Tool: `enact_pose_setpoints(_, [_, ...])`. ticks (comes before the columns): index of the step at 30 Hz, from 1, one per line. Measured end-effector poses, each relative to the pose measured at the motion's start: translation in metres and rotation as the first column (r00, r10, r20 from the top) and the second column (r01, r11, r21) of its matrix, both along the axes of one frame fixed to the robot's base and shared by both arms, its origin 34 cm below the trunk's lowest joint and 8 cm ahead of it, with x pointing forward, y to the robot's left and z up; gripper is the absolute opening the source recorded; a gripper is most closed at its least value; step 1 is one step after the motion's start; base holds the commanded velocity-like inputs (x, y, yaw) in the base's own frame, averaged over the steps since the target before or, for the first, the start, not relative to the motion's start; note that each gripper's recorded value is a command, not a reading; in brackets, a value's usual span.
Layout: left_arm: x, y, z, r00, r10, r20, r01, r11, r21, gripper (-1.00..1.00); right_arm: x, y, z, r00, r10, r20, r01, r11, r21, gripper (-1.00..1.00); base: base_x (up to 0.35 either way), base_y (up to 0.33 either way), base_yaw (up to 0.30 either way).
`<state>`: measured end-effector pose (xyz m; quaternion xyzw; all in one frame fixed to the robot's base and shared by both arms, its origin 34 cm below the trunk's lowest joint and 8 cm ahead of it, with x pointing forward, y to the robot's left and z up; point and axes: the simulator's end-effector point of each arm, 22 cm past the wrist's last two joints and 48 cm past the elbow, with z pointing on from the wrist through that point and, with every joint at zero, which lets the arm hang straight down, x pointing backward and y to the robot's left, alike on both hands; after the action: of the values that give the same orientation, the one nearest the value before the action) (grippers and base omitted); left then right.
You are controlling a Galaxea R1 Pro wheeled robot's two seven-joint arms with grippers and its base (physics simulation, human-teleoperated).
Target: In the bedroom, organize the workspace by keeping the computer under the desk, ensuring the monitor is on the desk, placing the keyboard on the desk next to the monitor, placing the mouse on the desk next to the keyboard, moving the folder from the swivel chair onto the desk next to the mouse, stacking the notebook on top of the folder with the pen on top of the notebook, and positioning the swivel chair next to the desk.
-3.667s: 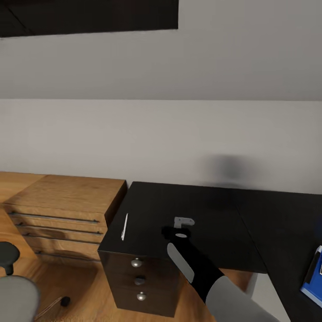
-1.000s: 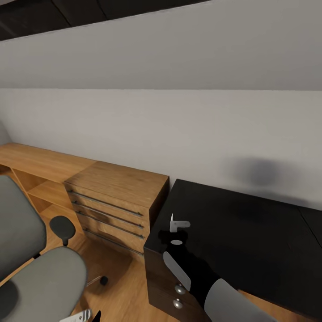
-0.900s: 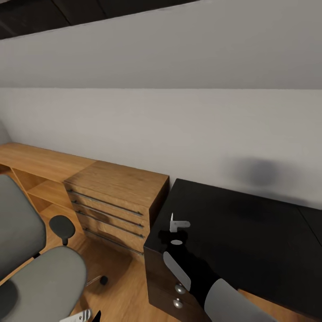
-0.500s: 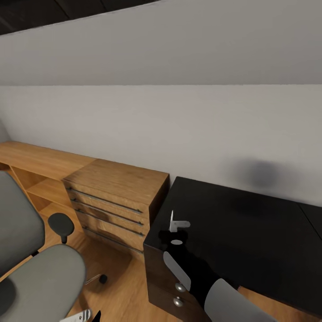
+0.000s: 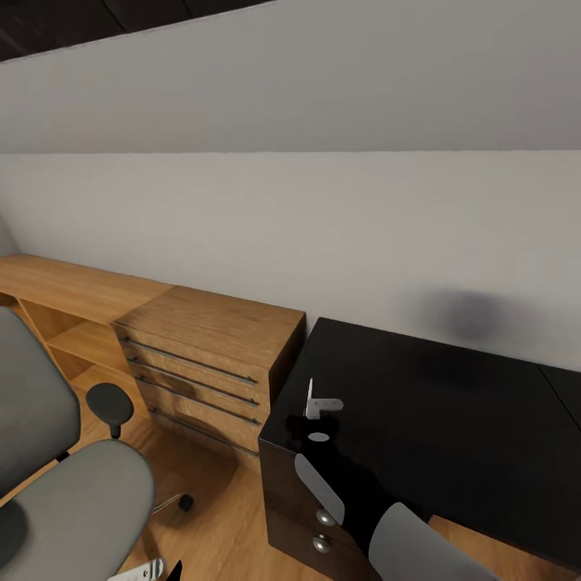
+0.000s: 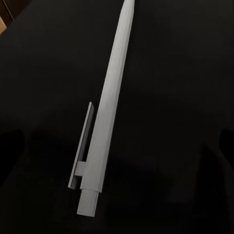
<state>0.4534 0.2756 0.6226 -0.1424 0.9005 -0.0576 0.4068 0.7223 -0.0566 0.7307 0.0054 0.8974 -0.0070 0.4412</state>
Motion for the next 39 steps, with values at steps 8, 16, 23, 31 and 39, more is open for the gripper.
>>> enact_pose_setpoints(8, [0.0,0.0,0.0,1.0,0.0,0.0,0.0,1.0,0.0,1.0,-0.0005,-0.0001,-0.0008,1.0,0.001,-0.003,-0.001,1.0,-0.001,1.0,0.0,0.0,0.0])
enact_pose_setpoints(16, [0.0,0.0,0.0,1.0,0.0,0.0,0.0,1.0,0.0,1.0,-0.0007,-0.0001,-0.001,1.0,0.002,-0.005,-0.002,1.0,-0.003,1.0,0.0,0.0,0.0])
enact_pose_setpoints(23, [0.0,0.0,0.0,1.0,0.001,0.0,-0.001,1.0,-0.001,1.0,-0.0007,-0.0002,-0.001,1.0,0.001,-0.006,-0.001,1.0,-0.003,-1.0,0.0,0.0,0.0])
enact_pose_setpoints(31, [0.0002,0.0001,0.0002,1.0,0.001,0.001,-0.001,1.0,0.0,1.0,-0.0003,-0.0004,-0.0002,1.0,0.003,-0.003,-0.003,1.0,-0.007,-1.0,0.0,0.0,0.0])
enact_pose_setpoints(39, [0.0004,0.0002,0.0005,1.0,0.001,0.003,-0.001,1.0,0.001,1.0,-0.0004,-0.0002,-0.0002,1.0,0.004,-0.003,-0.004,1.0,-0.007,-1.0,0.0,0.0,0.0])
